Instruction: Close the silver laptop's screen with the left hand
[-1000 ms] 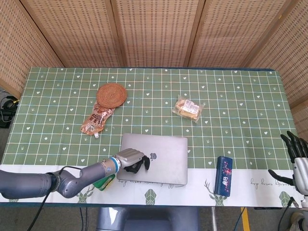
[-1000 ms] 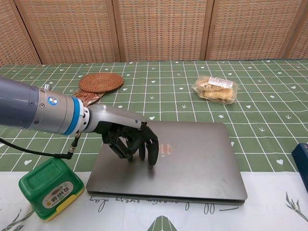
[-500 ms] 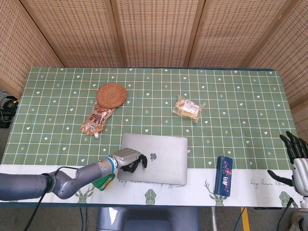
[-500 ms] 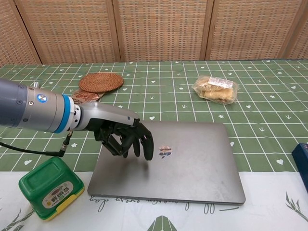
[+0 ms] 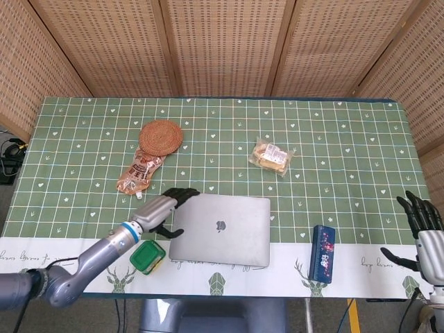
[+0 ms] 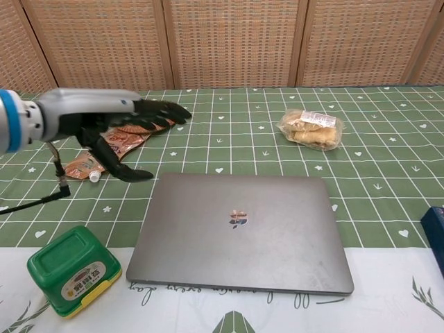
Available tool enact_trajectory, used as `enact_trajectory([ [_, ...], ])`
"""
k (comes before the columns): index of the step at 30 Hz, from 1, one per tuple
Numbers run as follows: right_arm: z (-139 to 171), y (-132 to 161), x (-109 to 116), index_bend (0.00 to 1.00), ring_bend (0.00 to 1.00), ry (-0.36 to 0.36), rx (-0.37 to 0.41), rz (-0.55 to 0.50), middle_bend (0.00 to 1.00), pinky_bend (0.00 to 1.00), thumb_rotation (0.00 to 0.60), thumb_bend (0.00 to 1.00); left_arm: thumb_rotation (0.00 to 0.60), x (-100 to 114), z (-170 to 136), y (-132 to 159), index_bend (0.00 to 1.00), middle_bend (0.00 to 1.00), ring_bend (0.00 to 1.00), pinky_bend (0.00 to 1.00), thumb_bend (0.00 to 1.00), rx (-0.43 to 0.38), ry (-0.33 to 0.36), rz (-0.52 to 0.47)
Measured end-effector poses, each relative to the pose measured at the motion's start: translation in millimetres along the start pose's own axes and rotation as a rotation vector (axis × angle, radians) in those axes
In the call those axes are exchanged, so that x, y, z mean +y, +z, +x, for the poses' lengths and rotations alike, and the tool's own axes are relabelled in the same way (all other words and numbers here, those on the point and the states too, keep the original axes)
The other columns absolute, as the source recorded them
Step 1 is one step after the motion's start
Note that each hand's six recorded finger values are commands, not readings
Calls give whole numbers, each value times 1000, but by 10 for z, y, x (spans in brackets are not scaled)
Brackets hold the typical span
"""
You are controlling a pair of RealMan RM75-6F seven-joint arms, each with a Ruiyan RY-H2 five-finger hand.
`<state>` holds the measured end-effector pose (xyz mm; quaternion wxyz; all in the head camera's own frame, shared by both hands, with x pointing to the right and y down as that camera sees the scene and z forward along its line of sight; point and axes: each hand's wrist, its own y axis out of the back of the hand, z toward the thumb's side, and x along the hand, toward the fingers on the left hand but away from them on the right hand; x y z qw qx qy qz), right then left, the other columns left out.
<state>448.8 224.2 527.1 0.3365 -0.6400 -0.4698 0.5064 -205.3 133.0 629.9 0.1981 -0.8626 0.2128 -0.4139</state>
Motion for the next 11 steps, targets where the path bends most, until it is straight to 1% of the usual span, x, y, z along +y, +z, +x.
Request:
enact_trajectory([
  [2,-3,6,-38,0,0,12,2,2,0,0,600,96,600,102,-138,-108,0,0,0,0,243,25,99,47],
  [3,-5,8,-54,0,0,17,2,4,0,0,600,96,600,163,-248,-188,0,0,0,0,222,47,166,83],
  [5,-7,14,-82,0,0,25,3,9,0,0,600,96,600,235,-439,-314,0,0,0,0,196,91,264,139],
  [6,-8,18,-91,0,0,27,4,10,0,0,600,96,600,268,-580,-398,0,0,0,0,183,126,325,178],
  [8,-7,32,-102,0,0,27,8,14,0,0,600,96,600,287,-811,-527,0,0,0,0,165,185,407,238],
  [9,-6,38,-105,0,0,27,10,16,0,0,600,96,600,278,-975,-613,0,0,0,0,153,228,454,275],
  [11,-1,54,-113,0,0,26,15,22,0,0,600,96,600,223,-1229,-737,0,0,0,0,137,297,507,322],
])
